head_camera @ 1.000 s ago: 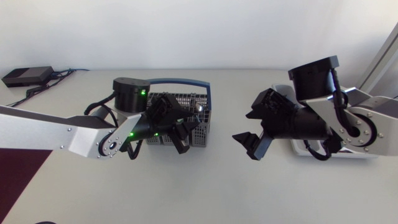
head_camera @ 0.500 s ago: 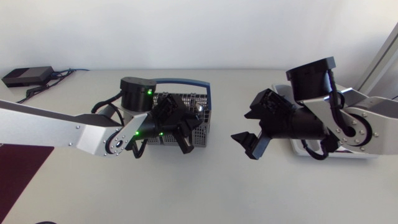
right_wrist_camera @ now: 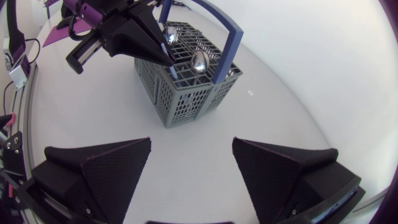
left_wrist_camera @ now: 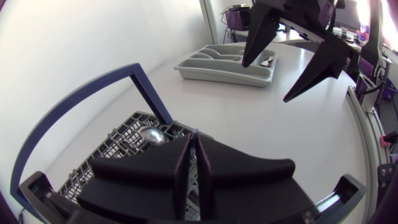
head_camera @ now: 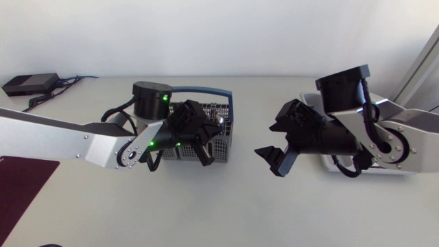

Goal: Transfer all utensils from the basket to the drawer tray.

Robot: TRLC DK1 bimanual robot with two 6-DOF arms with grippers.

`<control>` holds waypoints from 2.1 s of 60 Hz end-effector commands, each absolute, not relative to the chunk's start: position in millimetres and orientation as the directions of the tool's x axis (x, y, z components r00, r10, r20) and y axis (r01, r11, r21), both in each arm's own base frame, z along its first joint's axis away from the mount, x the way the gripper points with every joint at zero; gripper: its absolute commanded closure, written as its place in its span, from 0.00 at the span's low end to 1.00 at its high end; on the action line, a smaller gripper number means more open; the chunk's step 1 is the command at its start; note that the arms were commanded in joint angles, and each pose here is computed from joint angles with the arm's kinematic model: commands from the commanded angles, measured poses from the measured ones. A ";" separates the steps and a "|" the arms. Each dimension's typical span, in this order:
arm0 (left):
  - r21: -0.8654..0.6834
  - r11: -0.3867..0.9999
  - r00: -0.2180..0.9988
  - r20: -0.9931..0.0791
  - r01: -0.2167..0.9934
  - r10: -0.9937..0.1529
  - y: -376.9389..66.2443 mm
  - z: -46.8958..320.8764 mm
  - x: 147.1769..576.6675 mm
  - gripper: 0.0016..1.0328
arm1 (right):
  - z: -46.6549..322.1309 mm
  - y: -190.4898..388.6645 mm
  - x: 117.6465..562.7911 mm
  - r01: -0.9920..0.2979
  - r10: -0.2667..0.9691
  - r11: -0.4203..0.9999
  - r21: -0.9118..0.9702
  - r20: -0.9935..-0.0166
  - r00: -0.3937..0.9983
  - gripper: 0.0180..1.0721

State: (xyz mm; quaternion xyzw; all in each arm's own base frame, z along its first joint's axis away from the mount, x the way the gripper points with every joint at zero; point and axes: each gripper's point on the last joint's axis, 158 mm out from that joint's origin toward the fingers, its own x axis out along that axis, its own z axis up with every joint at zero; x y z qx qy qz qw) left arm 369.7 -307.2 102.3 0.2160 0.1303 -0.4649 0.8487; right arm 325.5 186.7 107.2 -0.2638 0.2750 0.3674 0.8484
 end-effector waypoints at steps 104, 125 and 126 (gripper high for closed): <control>-0.308 0.292 0.148 -0.415 0.906 -0.898 -324.9 254.0 279.5 0.97 | 197.6 223.5 271.4 -0.862 0.734 0.506 -0.013 -0.519 0.438 0.20; -0.354 0.269 0.108 -0.412 0.896 -0.905 -337.1 247.2 277.2 0.97 | 186.9 242.6 257.4 -0.891 0.762 0.453 0.037 -0.535 0.366 0.44; -0.352 0.268 0.110 -0.410 0.897 -0.905 -337.3 247.7 277.5 0.97 | 186.4 243.5 256.7 -0.891 0.763 0.452 0.040 -0.536 0.363 0.44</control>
